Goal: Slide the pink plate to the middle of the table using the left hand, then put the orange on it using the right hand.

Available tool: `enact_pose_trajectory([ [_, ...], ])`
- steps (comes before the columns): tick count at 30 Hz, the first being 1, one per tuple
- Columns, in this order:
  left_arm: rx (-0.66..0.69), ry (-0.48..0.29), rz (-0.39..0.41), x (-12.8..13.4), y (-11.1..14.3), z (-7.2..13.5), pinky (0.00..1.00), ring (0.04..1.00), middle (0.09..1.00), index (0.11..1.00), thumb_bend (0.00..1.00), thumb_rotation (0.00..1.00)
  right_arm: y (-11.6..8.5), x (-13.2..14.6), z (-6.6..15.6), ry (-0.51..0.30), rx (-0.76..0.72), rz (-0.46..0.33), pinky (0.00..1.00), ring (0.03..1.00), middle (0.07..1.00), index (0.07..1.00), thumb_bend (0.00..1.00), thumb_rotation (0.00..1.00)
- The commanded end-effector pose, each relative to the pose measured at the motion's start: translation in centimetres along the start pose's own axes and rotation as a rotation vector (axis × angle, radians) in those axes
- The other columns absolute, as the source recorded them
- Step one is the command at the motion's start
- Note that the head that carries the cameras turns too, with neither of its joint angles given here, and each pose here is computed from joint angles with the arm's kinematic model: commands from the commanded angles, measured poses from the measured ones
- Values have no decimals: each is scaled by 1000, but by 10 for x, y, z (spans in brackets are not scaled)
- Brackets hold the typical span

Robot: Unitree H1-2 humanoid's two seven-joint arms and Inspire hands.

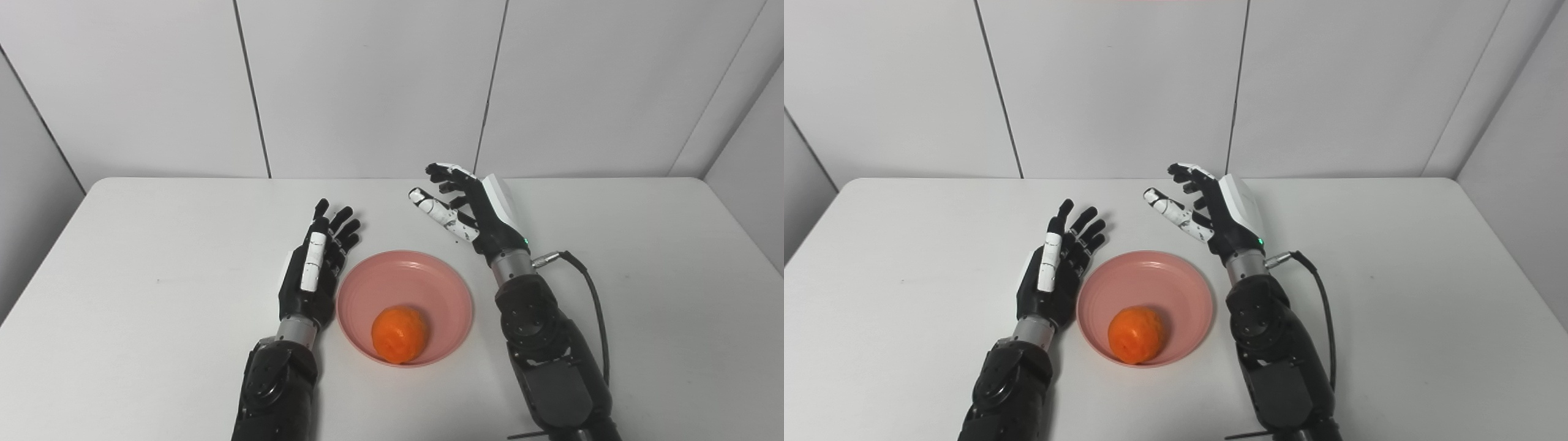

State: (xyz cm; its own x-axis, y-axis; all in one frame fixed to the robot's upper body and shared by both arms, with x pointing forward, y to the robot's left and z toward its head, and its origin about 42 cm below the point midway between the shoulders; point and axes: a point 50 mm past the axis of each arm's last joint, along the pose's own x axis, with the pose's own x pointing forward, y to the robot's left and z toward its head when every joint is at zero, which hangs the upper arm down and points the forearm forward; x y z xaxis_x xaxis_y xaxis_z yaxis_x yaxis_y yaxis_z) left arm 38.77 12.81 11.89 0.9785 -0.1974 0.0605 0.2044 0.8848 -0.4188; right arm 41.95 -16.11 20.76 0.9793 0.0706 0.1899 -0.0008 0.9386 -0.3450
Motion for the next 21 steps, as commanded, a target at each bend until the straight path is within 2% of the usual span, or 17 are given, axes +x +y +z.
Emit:
enact_pose_trajectory([
  [1,13,87,79,-15,21,-24,918,893,891,999,914,723,-10,10,18,-120,159,-77,800,838,832,796,766,996],
  [5,65,51,98,-12,25,-23,904,897,914,997,874,737,-15,3,0,-71,378,-138,852,835,828,814,808,1000],
  [11,203,27,140,-11,29,-23,998,988,997,1000,745,798,-12,-7,-23,48,602,-179,901,883,863,865,857,1000],
  [13,237,30,154,-10,32,-23,1000,998,1000,1000,735,823,-10,-9,-32,82,625,-178,955,904,883,890,850,1000],
  [16,241,36,173,-8,35,-20,1000,1000,1000,1000,769,844,-10,-14,-53,106,547,-162,974,907,891,887,834,1000],
  [21,277,59,275,-2,35,-17,1000,1000,1000,1000,813,895,-5,-30,-88,165,493,-142,905,896,871,869,810,979],
])
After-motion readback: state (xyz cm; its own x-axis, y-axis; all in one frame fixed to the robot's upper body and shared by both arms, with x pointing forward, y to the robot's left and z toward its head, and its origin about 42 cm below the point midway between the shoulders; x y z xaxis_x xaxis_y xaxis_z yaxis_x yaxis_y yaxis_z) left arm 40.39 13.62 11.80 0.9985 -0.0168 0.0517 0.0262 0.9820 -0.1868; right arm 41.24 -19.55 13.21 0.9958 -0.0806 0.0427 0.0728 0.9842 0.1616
